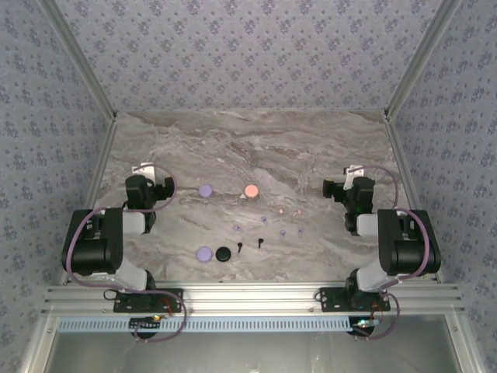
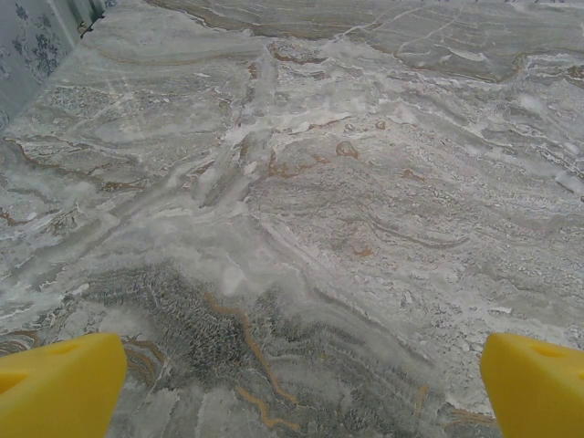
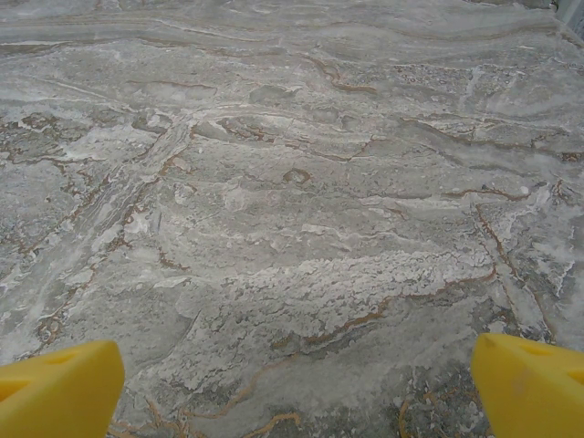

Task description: Insert wireless bluetooth earbuds into charging case

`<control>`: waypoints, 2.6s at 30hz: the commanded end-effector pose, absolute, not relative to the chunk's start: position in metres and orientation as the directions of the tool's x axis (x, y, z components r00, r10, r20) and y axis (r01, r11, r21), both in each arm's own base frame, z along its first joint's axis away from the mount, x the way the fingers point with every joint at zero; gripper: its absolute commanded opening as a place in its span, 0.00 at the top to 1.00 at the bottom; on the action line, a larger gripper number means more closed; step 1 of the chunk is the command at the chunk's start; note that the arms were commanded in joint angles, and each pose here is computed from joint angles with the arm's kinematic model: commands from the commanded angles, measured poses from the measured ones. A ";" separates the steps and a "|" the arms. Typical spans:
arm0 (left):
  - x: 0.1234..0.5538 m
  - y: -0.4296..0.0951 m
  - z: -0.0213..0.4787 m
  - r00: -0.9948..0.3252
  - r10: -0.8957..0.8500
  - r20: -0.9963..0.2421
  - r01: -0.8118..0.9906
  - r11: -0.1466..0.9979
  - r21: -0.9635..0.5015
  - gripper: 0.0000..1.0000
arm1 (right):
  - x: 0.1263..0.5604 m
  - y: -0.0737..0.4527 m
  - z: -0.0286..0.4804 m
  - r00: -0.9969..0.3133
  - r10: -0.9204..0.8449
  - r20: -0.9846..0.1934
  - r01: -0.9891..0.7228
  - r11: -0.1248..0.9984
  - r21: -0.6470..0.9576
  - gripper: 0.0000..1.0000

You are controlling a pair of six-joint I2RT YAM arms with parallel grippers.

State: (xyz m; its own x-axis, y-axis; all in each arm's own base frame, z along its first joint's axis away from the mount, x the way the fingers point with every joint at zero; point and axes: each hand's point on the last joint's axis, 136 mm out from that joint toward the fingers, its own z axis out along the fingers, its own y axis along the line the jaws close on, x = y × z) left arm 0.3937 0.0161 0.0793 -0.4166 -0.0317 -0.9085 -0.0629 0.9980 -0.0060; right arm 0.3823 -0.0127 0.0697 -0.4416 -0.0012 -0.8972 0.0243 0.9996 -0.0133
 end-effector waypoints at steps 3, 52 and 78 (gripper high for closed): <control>0.400 0.013 0.090 -0.393 -0.039 -0.919 -0.049 0.999 -0.022 0.01 | 0.391 -0.018 0.083 -0.402 -0.002 -0.916 0.042 0.999 -0.020 0.00; 0.300 -0.100 0.158 -0.684 -0.499 -0.532 -0.124 0.798 -0.590 0.01 | 0.354 0.280 0.077 -0.151 -0.918 -0.367 -0.964 0.219 -0.149 0.02; 0.305 -0.098 0.152 -0.693 -0.473 -0.544 -0.128 0.823 -0.553 0.01 | 0.367 0.305 0.015 -0.123 -0.944 -0.305 -0.989 0.142 -0.043 0.33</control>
